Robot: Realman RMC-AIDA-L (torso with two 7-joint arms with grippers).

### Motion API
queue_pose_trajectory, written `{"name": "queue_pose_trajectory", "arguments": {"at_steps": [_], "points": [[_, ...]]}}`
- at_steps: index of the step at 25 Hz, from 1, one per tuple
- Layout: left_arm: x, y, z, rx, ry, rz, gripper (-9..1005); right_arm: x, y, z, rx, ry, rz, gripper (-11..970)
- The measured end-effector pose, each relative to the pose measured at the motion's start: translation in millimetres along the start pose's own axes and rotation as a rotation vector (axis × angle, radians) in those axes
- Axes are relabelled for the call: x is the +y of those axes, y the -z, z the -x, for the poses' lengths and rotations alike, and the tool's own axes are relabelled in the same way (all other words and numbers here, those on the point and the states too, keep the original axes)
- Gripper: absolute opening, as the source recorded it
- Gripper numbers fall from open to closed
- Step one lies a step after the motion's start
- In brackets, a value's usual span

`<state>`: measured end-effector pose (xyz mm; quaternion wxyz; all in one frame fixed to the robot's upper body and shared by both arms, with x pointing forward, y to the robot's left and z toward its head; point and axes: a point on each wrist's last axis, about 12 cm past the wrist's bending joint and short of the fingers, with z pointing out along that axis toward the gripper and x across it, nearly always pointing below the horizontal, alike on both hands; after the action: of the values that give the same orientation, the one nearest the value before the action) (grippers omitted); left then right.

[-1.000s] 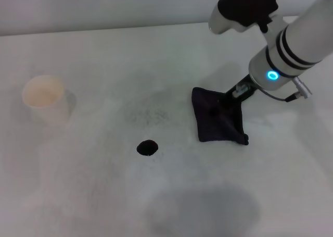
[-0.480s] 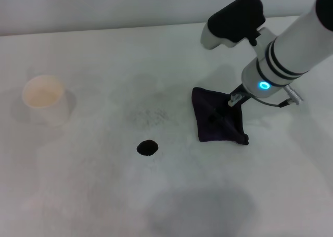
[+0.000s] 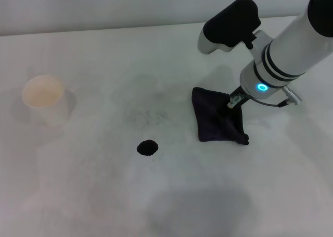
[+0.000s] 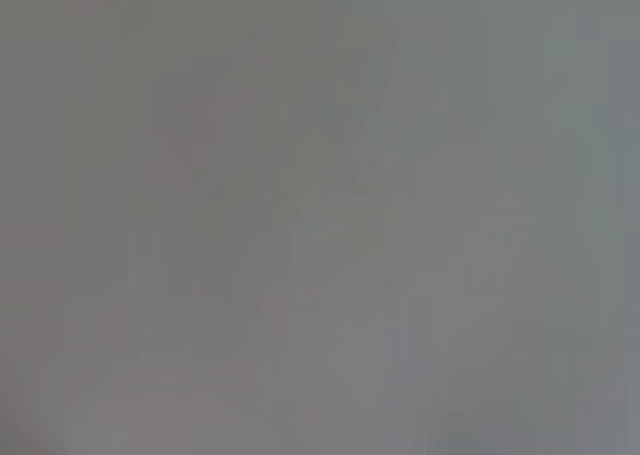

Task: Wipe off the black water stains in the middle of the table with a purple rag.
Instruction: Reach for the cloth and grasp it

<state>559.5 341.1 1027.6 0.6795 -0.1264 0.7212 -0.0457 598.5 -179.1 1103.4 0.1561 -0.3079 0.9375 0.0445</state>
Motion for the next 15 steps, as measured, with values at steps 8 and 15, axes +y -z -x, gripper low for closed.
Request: {"name": "queue_pose_trajectory", "arguments": {"at_steps": [8, 15], "points": [[0.1, -0.4, 0.8, -0.004, 0.000, 0.001, 883, -2.2, -3.6, -2.5, 0.025, -0.009, -0.001, 304], [-1.0, -1.9, 2.3, -0.009, -0.001, -0.002, 883, -4.9, -6.4, -4.4, 0.025, -0.039, 0.004, 257]]}}
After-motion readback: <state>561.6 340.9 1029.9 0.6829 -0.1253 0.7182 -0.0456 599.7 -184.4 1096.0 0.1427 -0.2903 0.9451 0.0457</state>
